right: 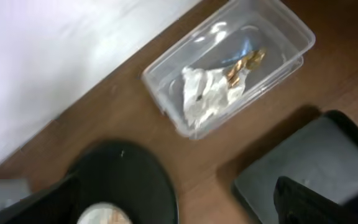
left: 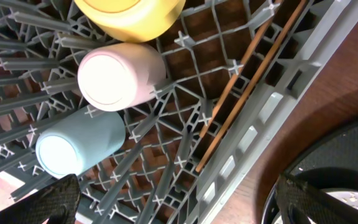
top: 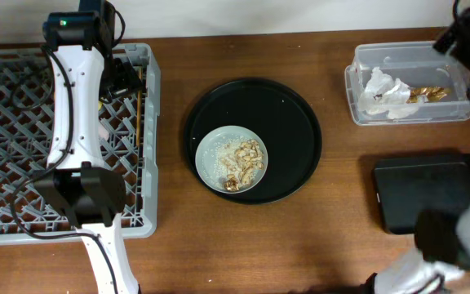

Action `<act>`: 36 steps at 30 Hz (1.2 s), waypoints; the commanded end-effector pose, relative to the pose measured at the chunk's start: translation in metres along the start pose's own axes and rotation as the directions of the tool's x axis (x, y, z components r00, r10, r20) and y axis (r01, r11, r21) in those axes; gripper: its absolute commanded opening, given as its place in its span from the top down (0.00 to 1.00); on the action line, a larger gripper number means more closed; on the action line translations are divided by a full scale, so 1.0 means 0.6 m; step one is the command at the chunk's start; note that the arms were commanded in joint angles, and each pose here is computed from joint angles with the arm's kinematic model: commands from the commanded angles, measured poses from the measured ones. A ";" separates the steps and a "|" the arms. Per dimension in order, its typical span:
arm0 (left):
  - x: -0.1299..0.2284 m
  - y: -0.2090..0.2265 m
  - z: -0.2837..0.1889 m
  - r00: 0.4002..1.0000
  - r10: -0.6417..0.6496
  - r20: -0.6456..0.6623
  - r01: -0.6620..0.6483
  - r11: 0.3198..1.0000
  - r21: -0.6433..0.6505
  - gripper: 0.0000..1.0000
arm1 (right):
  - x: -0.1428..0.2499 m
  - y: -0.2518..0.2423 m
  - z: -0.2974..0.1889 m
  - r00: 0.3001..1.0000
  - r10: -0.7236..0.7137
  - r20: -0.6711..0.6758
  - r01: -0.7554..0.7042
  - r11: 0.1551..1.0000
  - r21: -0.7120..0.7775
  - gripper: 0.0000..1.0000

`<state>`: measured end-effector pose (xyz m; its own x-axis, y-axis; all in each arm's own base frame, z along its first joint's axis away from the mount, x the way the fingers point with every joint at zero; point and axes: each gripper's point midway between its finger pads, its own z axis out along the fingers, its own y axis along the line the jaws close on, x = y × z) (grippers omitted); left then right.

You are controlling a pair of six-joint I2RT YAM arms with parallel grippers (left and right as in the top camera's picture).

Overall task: Sort waste into correct bins and load items into the dishwasher rack
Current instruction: 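Grasp the white tissue on the tray and drop it into the clear bin, then reach the right gripper to the white plate and grasp its rim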

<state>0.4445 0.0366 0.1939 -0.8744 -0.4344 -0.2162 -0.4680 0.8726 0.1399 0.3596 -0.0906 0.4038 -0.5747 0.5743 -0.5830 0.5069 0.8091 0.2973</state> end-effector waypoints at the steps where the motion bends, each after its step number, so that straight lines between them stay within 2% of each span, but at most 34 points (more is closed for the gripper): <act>1: 0.001 0.003 0.005 1.000 -0.008 -0.003 0.008 1.000 -0.017 0.01 | 0.089 -0.002 -0.031 0.989 -0.100 -0.112 0.098 0.995 -0.024 0.02; 3: 0.001 0.003 0.005 1.000 -0.008 -0.003 0.008 1.000 -0.017 0.01 | 0.174 0.000 -0.036 0.963 -0.110 -0.245 0.090 0.992 -0.090 0.02; 5: 0.001 0.003 0.005 1.000 -0.008 -0.003 0.008 1.000 -0.017 0.01 | 0.232 -0.017 -0.026 0.938 -0.066 -0.341 0.045 0.997 -0.069 0.02; 8: 0.001 0.003 0.005 1.000 -0.008 -0.003 0.008 1.000 -0.017 0.01 | 0.291 -0.015 0.006 0.872 -0.011 -0.489 -0.029 0.997 -0.075 0.02; 10: 0.001 0.002 0.005 1.000 -0.008 -0.003 0.008 1.000 -0.017 0.01 | 0.345 0.017 0.047 0.812 -0.071 -0.579 -0.018 0.989 -0.146 0.02; 13: 0.001 0.003 0.005 1.000 -0.007 -0.003 0.007 1.000 -0.017 0.01 | 0.423 0.071 0.092 0.754 -0.225 -0.617 0.065 0.961 -0.270 0.02; 16: 0.001 0.003 0.005 1.000 -0.007 -0.003 0.007 1.000 -0.017 0.01 | 0.532 0.186 0.132 0.699 -0.452 -0.553 0.153 0.851 -0.502 0.02; 18: 0.001 0.002 0.004 1.000 -0.007 -0.003 0.007 1.000 -0.017 0.01 | 0.564 0.237 0.145 0.690 -0.523 -0.500 0.186 0.796 -0.576 0.02; 20: 0.001 0.003 0.005 1.000 -0.008 -0.003 0.008 1.000 -0.017 0.01 | 0.575 0.286 0.145 0.691 -0.564 -0.452 0.159 0.729 -0.666 0.02; 22: 0.001 0.003 0.005 1.000 -0.008 -0.003 0.008 1.000 -0.017 0.01 | 0.567 0.297 0.170 0.718 -0.552 -0.424 0.179 0.735 -0.654 0.02; 24: 0.001 0.003 0.005 1.000 -0.008 -0.003 0.008 1.000 -0.017 0.01 | 0.580 0.303 0.186 0.711 -0.533 -0.458 0.151 0.752 -0.641 0.02; 26: 0.001 0.002 0.005 1.000 -0.007 -0.003 0.007 1.000 -0.017 0.01 | 0.607 0.342 0.198 0.705 -0.590 -0.393 0.194 0.693 -0.695 0.01; 27: 0.001 0.001 0.004 1.000 -0.005 -0.003 0.005 1.000 -0.017 0.01 | 0.617 0.358 0.204 0.716 -0.585 -0.382 0.196 0.693 -0.694 0.04; 31: 0.001 0.001 0.004 1.000 -0.005 -0.003 0.005 1.000 -0.017 0.01 | 0.655 0.425 0.250 0.815 -0.489 -0.311 0.209 0.749 -0.628 0.11; 33: 0.002 0.001 0.004 1.000 -0.005 -0.003 0.005 1.000 -0.017 0.01 | 0.682 0.452 0.269 0.843 -0.474 -0.253 0.241 0.754 -0.611 0.13; 36: 0.001 0.001 0.004 1.000 -0.005 -0.003 0.005 1.000 -0.017 0.00 | 0.696 0.458 0.304 0.865 -0.474 -0.163 0.339 0.793 -0.506 0.16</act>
<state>0.4441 0.0364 0.1933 -0.8744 -0.4350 -0.2149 -0.4689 0.8715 0.1436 0.3568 0.3528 0.1132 -0.8935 0.0825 -0.4413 -0.1848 0.8283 0.5290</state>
